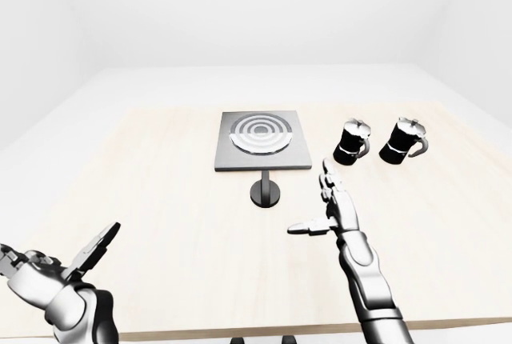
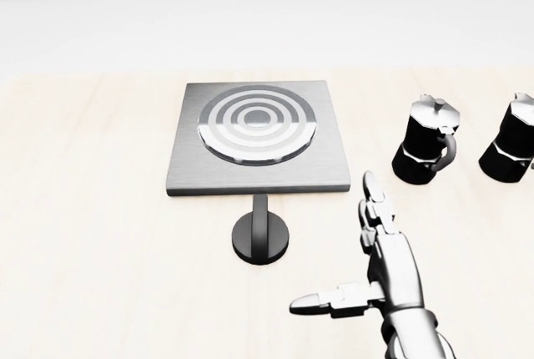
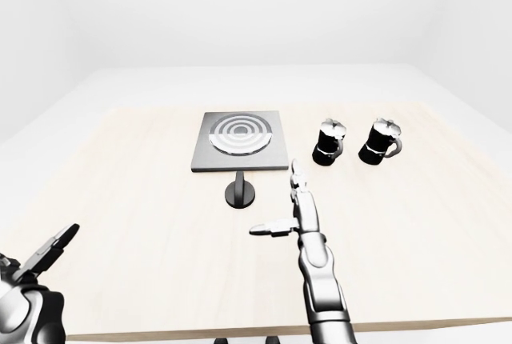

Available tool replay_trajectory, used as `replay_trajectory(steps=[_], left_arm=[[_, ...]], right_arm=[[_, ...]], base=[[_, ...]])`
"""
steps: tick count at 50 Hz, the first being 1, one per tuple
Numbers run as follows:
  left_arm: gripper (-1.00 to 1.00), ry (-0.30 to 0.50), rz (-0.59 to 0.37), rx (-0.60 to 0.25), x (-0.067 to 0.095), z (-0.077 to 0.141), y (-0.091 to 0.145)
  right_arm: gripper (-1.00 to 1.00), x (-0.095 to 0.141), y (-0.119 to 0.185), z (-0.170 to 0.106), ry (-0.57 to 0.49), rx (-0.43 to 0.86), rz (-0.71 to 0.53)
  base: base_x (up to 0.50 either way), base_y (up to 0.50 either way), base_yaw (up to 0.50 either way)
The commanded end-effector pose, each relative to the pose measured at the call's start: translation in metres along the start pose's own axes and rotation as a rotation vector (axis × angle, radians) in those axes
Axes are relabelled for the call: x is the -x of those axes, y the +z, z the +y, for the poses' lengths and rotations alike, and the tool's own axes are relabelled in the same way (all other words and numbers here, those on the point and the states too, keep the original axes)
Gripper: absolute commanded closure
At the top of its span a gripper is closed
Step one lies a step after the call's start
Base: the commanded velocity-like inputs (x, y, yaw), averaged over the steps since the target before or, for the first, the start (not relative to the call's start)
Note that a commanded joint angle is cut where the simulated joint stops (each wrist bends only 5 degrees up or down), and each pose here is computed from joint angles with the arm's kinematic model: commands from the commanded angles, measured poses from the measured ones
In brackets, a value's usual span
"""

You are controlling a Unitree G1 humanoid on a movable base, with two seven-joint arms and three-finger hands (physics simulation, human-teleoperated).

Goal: Turn off the stove.

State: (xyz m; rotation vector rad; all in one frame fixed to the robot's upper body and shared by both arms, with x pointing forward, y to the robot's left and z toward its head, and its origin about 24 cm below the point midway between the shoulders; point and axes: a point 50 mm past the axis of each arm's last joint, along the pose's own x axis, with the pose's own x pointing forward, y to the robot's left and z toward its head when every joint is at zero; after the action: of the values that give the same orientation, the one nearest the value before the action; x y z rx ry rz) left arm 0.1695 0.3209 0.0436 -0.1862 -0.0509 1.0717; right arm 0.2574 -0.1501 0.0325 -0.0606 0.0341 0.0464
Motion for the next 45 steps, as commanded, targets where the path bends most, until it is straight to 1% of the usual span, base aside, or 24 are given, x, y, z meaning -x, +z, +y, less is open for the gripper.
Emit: replay_trajectory(steps=[1,2,3,5,15,29,37,43,44,45], left_arm=[[-1.00,-0.994,0.046,-0.173,0.089,-0.145,-0.027],[-1.00,-1.064,0.043,-0.190,0.101,-0.147,-0.033],[-1.00,-1.068,0.042,-0.191,0.101,-0.147,-0.034],[-1.00,-1.069,0.028,-0.200,0.102,-0.147,-0.035],[-1.00,-1.062,0.026,-0.207,0.101,-0.148,-0.034],[-1.00,-1.057,0.028,-0.210,0.100,-0.148,-0.037],[-1.00,-1.052,0.054,-0.196,0.098,-0.150,-0.037],[-1.00,-1.048,0.052,-0.203,0.099,-0.149,-0.035],[-1.00,-1.039,0.038,-0.229,0.098,-0.149,-0.036],[-1.00,-1.038,0.037,-0.231,0.098,-0.149,-0.037]], right_arm=[[-1.00,0.004,0.007,-0.009,-0.043,-0.057,-0.032],[-1.00,0.004,0.007,-0.010,-0.048,-0.054,-0.032],[-1.00,0.004,0.008,-0.010,-0.048,-0.053,-0.032],[-1.00,0.005,0.007,-0.009,-0.044,-0.056,-0.031],[-1.00,0.002,0.003,-0.003,-0.024,-0.044,-0.013],[-1.00,-0.002,0.010,0.005,0.007,-0.041,-0.024],[-1.00,-0.002,0.009,0.005,0.009,-0.040,-0.022],[-1.00,-0.001,0.011,0.004,0.009,-0.040,-0.024],[-1.00,-0.001,0.011,0.005,0.010,-0.037,-0.025],[-1.00,-0.001,0.011,0.005,0.010,-0.037,-0.025]], base=[[0.00,0.00,0.00],[0.00,0.00,0.00],[0.00,0.00,0.00],[0.00,0.00,0.00],[0.00,0.00,0.00],[0.00,0.00,0.00],[0.00,0.00,0.00],[0.00,0.00,0.00],[0.00,0.00,0.00],[0.00,0.00,0.00]])
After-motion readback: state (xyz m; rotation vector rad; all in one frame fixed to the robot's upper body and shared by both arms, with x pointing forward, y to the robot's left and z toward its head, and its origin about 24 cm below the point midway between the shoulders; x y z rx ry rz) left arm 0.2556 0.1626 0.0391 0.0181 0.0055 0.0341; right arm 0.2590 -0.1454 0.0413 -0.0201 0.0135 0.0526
